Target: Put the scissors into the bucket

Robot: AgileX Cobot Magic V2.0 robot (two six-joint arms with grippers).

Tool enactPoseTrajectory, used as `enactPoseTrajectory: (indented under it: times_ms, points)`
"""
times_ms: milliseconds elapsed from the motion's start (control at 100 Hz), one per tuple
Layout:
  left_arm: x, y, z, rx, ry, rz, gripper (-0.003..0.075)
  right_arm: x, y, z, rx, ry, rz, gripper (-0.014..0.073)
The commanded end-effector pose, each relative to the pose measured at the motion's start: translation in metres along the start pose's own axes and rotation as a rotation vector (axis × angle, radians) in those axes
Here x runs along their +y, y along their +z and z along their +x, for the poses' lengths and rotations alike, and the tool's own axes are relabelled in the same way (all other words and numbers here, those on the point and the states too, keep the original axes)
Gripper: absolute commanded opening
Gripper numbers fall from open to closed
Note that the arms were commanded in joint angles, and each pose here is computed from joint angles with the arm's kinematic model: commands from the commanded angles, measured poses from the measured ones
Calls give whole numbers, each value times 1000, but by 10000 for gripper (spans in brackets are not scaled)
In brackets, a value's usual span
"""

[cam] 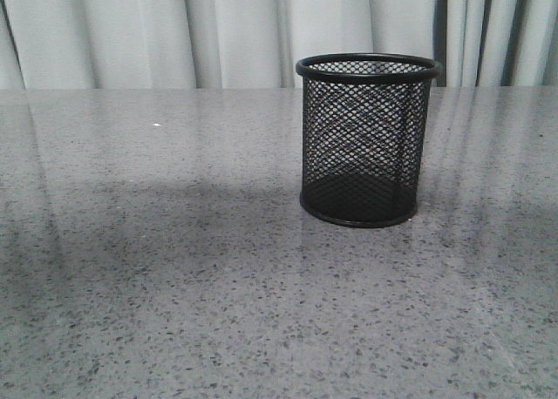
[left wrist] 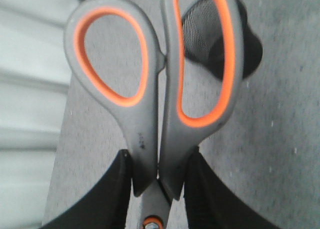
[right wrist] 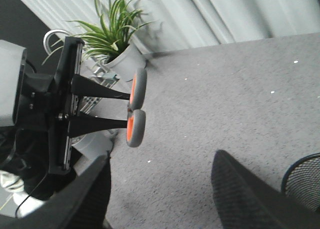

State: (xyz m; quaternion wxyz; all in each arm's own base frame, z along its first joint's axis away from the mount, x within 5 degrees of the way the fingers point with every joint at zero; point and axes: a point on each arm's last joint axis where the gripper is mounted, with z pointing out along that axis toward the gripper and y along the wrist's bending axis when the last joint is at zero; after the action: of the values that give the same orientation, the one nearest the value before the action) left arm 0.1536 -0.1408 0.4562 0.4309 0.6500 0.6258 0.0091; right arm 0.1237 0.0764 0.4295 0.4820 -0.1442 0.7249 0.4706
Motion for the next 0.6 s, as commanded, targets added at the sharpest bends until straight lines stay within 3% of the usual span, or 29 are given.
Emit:
enactPoseTrajectory:
  times_ms: [0, 590]
  points:
    - [4, -13, -20, -147, -26, -85, -21, 10, 1, -13, -41, 20, -80, 397]
    - [-6, 33, -87, -293, 45, -3, -21, 5, 6, -16, -45, 23, -96, 397]
